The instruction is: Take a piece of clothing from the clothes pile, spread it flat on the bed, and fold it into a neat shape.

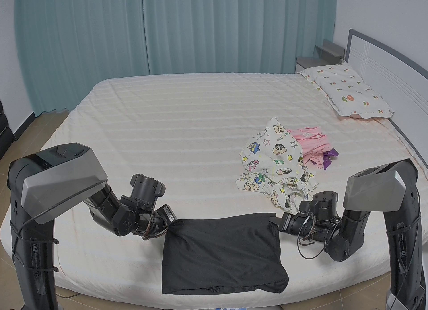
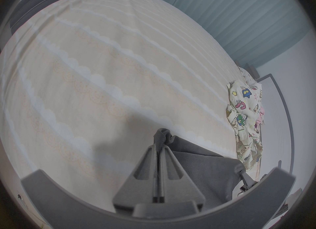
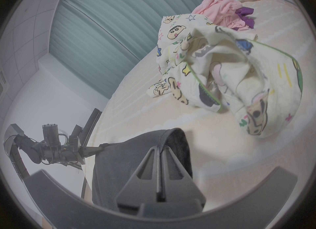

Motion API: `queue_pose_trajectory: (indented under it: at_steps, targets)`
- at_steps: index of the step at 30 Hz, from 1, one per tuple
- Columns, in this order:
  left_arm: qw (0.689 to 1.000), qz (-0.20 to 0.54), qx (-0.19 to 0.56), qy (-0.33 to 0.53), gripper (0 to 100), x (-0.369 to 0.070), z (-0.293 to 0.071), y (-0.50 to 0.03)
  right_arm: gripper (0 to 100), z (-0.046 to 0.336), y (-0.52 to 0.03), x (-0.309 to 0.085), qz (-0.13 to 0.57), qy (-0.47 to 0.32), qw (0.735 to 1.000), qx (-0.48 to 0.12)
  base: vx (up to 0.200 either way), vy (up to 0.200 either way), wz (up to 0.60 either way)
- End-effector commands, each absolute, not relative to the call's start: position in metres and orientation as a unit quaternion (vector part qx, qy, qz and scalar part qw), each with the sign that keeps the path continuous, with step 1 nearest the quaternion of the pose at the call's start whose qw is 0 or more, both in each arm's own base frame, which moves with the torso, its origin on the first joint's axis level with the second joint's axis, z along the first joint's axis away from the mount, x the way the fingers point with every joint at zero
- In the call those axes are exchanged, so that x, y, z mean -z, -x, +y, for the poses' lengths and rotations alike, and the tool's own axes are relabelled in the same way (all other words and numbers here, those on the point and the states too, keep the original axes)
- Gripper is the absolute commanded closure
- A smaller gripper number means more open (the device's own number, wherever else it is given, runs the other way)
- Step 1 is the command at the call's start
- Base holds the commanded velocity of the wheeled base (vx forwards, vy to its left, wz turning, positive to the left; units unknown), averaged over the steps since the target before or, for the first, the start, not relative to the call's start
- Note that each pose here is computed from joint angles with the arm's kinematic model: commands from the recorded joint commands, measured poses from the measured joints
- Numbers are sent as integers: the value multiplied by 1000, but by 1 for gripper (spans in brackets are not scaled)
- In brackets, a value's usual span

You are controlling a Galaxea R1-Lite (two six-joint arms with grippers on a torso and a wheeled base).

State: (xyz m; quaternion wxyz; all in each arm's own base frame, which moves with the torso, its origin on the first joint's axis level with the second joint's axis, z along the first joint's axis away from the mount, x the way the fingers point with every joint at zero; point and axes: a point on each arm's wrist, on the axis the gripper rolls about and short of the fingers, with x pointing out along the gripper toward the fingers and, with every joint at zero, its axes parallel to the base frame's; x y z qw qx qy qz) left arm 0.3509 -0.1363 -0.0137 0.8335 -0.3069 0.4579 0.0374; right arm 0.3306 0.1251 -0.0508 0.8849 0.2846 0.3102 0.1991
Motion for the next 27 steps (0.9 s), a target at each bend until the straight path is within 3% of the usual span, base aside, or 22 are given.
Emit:
queue_pose_trajectory:
  at_steps: [1,26,27]
  targets:
    - [833,458,-39,307,100,14,-135,-351,100,119,-333,45,301,-288,888,-194,0,0,0]
    - [833,462,-38,302,100,16,-136,-350,100,125,-349,53,279,-278,903,-172,0,0,0]
    - [833,462,-39,303,100,16,-136,-350,0,125,-349,54,280,-278,903,-172,0,0,0]
